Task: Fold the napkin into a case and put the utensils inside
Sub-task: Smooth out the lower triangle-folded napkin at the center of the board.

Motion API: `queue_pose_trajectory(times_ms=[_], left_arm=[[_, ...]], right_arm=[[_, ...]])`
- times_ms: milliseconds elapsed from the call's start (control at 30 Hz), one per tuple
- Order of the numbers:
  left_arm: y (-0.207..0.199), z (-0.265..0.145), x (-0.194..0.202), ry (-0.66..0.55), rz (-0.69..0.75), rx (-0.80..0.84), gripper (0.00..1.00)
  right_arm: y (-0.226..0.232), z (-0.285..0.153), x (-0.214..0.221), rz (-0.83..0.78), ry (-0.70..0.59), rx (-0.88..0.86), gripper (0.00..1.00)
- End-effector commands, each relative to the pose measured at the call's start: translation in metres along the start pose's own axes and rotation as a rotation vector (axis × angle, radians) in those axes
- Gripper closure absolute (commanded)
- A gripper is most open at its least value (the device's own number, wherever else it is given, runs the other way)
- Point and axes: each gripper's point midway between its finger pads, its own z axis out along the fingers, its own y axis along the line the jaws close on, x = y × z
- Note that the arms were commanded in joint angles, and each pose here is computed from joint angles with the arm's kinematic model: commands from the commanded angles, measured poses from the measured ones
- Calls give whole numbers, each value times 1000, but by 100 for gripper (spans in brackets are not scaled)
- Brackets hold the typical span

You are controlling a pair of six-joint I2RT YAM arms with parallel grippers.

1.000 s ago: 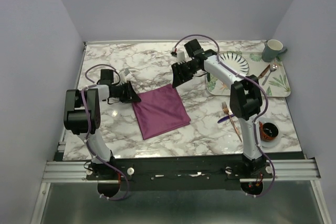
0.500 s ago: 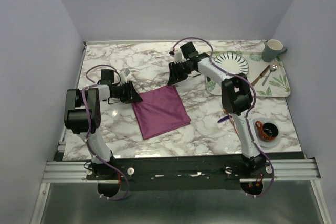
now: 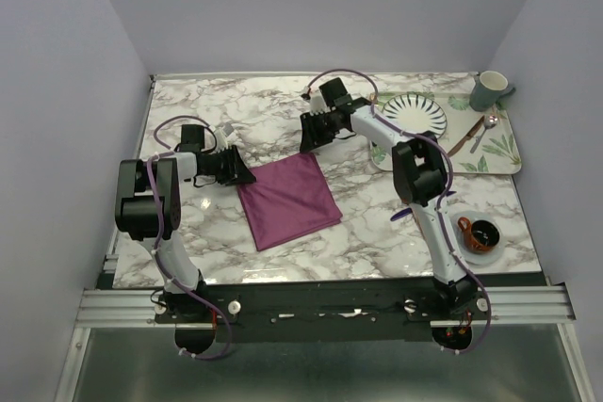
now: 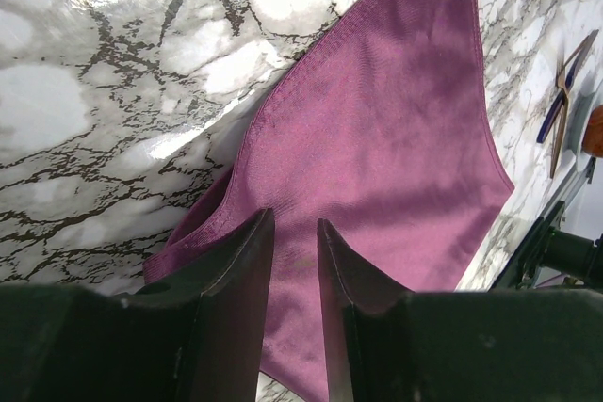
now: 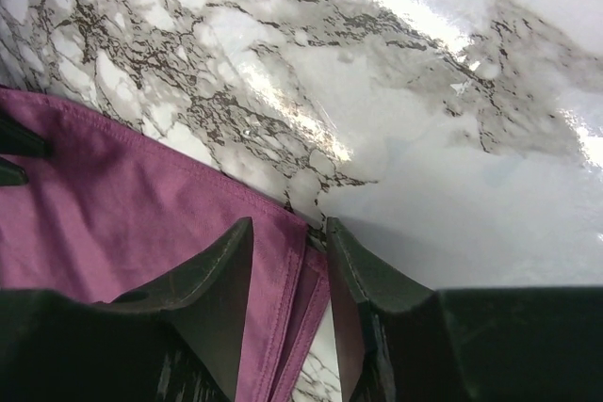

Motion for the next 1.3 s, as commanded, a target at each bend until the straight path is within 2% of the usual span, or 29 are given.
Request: queue_pose_trajectory(times_ms=[0,133,300,500,633,933,1267], left_arm=[[-5,-2,-5,-8,24,18,61],[-5,-2,-6,-8,20,20,61],[-4,-1,-7,-9,20,17,61],[-4,-1,-7,-10,24,14,61],[-3,-1,-6,-8,21,9,61],[-1,-4,10,12,4,-7,63],[-2,-6,10,3,2,-11,63]], right_arm=[[-2,9,-2,-44,-2,62,57],[-1,10,1,-51,9,68,57],[0,9,3,-55,12,67,66],[0,8,3,-59,15,61,82],[4,4,-3,-65,2,53,99],[16,-7,-16,-78,-34,27,99],[37,-20,-23,-82,-55,-41,99]])
